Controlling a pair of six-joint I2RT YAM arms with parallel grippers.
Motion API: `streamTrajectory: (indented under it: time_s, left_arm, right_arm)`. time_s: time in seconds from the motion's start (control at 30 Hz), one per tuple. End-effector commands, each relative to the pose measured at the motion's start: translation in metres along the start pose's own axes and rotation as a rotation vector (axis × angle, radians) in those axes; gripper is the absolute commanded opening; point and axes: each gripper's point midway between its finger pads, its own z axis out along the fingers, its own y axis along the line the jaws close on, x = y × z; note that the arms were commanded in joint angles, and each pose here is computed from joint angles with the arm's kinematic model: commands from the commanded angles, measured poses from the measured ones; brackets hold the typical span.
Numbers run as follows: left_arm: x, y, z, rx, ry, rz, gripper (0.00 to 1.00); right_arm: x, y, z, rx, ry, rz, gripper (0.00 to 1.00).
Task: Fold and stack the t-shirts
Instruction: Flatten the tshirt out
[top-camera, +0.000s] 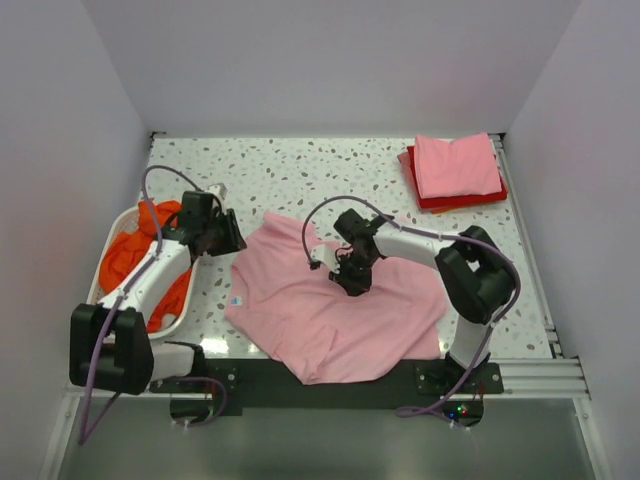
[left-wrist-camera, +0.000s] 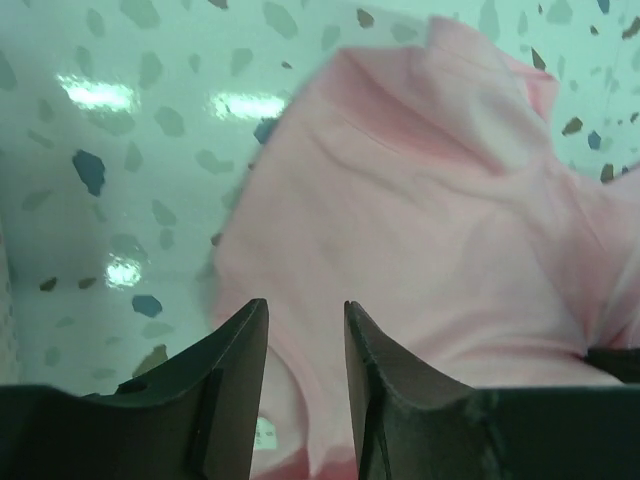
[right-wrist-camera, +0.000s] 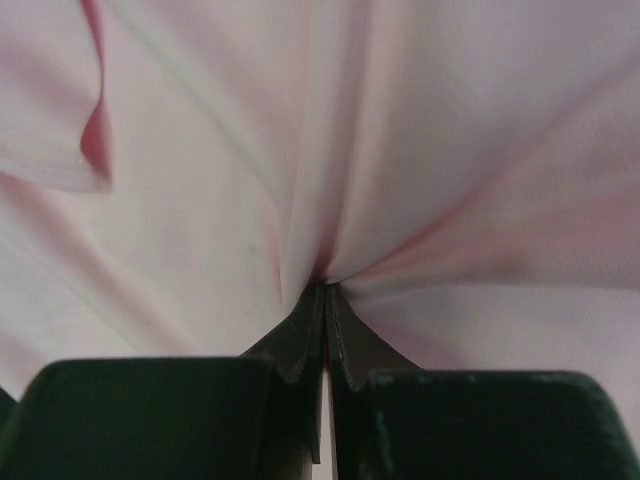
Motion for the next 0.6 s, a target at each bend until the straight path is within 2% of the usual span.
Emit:
streamTrajectory:
  time_s: [0.0, 0.03, 0.1, 0.17, 0.2, 0.27, 0.37, 0.47, 0.57]
  left_arm:
    - [-0.056, 0.000, 0.006, 0.036, -0.130, 0.023, 0.42]
    - [-0.063, -0.002, 0.014, 0.049, -0.113, 0.019, 0.42]
    - [-0.070, -0.009, 0.021, 0.094, -0.092, 0.052, 0.42]
    - [-0.085, -0.016, 0.033, 0.131, -0.096, 0.098, 0.43]
    - [-0.083, -0.025, 0.041, 0.194, -0.068, 0.121, 0.44]
    - [-0.091, -0.043, 0.042, 0.301, -0.072, 0.185, 0.45]
    - [-0.085, -0.053, 0.057, 0.381, -0.008, 0.248, 0.52]
    - [-0.068, -0.055, 0.076, 0.402, 0.103, 0.290, 0.53]
    - [-0.058, -0.066, 0.090, 0.454, 0.152, 0.289, 0.54]
  right_arm:
    - [0.012, 0.015, -0.011, -0.018, 0.029, -0.035, 0.02]
    - [0.009, 0.015, -0.014, -0.012, 0.016, -0.037, 0.03]
    - [0.004, 0.014, -0.019, -0.002, 0.000, -0.022, 0.10]
    - [-0.009, 0.008, -0.031, 0.028, -0.038, -0.017, 0.21]
    - [-0.017, 0.003, -0.039, 0.051, -0.062, -0.009, 0.29]
    - [-0.025, -0.008, -0.059, 0.094, -0.121, 0.019, 0.35]
    - [-0.030, -0.028, -0.093, 0.143, -0.227, 0.090, 0.36]
    - [-0.023, -0.046, -0.117, 0.197, -0.294, 0.149, 0.37]
    - [-0.012, -0.050, -0.121, 0.202, -0.317, 0.187, 0.37]
